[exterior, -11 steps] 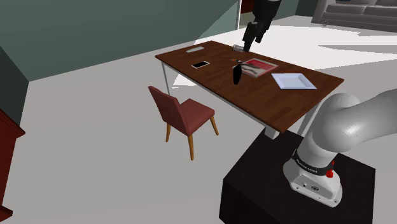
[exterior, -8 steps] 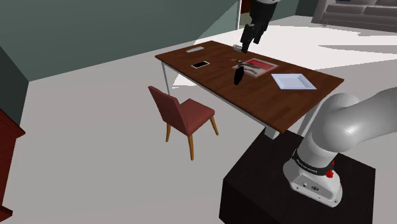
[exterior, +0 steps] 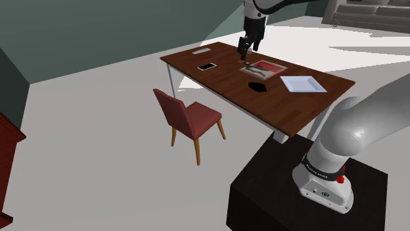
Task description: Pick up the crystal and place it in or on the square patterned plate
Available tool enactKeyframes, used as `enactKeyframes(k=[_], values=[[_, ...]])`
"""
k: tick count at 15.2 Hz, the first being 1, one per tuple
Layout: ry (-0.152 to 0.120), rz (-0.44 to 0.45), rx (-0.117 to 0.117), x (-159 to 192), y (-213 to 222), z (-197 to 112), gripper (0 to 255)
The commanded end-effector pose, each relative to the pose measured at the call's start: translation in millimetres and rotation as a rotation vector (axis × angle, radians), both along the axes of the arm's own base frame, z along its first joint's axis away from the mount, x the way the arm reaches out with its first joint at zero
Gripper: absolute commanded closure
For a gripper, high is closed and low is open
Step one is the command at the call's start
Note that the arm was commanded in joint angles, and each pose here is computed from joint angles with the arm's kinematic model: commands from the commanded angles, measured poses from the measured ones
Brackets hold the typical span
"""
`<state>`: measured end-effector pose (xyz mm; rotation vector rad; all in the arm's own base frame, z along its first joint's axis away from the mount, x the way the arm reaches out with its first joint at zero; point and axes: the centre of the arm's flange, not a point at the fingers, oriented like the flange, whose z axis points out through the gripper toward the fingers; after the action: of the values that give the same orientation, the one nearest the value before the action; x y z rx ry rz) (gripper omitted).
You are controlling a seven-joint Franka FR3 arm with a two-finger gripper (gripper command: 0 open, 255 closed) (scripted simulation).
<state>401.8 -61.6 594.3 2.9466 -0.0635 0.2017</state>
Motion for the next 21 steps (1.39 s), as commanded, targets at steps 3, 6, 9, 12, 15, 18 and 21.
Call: enactKeyframes(k=[3, 6, 9, 12, 15, 18, 21], values=[[0.044, -0.037, -0.029, 37.6, -27.2, -29.4, 0], [0.077, -0.065, -0.05, 64.7, -49.6, -51.2, 0], [0.11, -0.092, -0.072, 90.4, -73.2, -73.3, 0], [0.142, -0.12, -0.093, 114.8, -97.9, -95.7, 0], [0.175, -0.148, -0.114, 137.6, -123.7, -118.4, 0], [0.208, -0.175, -0.135, 159.1, -150.7, -141.3, 0], [0.241, -0.203, -0.157, 179.0, -178.7, -164.2, 0]])
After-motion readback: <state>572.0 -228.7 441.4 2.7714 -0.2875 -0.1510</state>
